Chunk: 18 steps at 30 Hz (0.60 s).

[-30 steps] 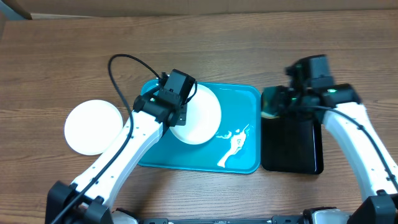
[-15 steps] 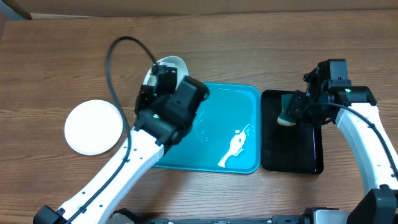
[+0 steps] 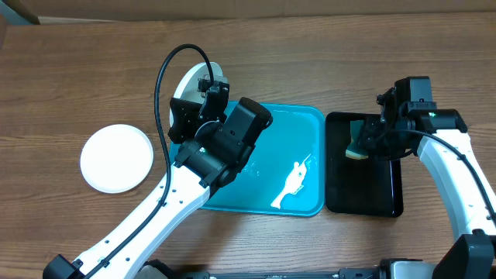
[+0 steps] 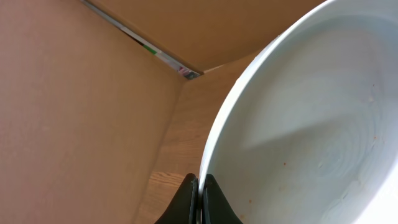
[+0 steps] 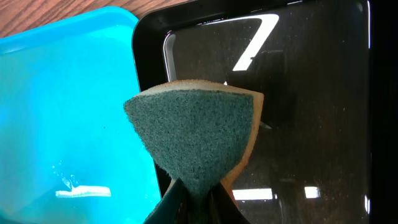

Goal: Clean dirty plates on tray and stack at the side
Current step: 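Lift white plate with left gripper and carry it left onto plate stack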

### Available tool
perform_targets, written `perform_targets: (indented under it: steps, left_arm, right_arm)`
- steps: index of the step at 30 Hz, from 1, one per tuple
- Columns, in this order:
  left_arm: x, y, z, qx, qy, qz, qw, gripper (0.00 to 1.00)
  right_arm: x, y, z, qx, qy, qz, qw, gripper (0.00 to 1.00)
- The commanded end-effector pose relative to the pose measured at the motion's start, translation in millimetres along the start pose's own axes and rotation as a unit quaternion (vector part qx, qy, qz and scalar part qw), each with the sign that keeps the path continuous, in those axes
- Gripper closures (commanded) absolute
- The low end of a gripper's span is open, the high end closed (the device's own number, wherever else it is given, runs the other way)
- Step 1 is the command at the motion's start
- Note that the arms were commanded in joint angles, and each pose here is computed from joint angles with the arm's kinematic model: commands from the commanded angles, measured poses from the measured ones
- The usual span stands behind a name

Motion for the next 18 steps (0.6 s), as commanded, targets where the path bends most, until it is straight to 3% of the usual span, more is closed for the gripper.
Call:
perform_targets:
  steps: [1,9,18]
  left_arm:
    - [-1,1,0,0.011,0.008,0.001,1.000,0.96]
    - [52,-25,-10,0.111,0.071,0.139,0.982,0.96]
    - [105,-70,38,0.161,0.253,0.295,0.907,0.96]
  right_arm:
    - [-2,2,0,0.000,0.003,-0.006,1.000,0.91]
    - [0,2,0,0.000,0.007,-0.002,1.000,0.91]
    - [2,2,-1,0.001,0.016,0.002,1.000,0.92]
Point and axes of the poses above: each gripper's point midway between its finger pads, its own y axis back along the fingers, its own z axis along the line the jaws close on, x = y × z, the point moved 1 cm from there along y, back along the fingers, and after that the axes turned 6 degrees about y, right-handed, at the moved point
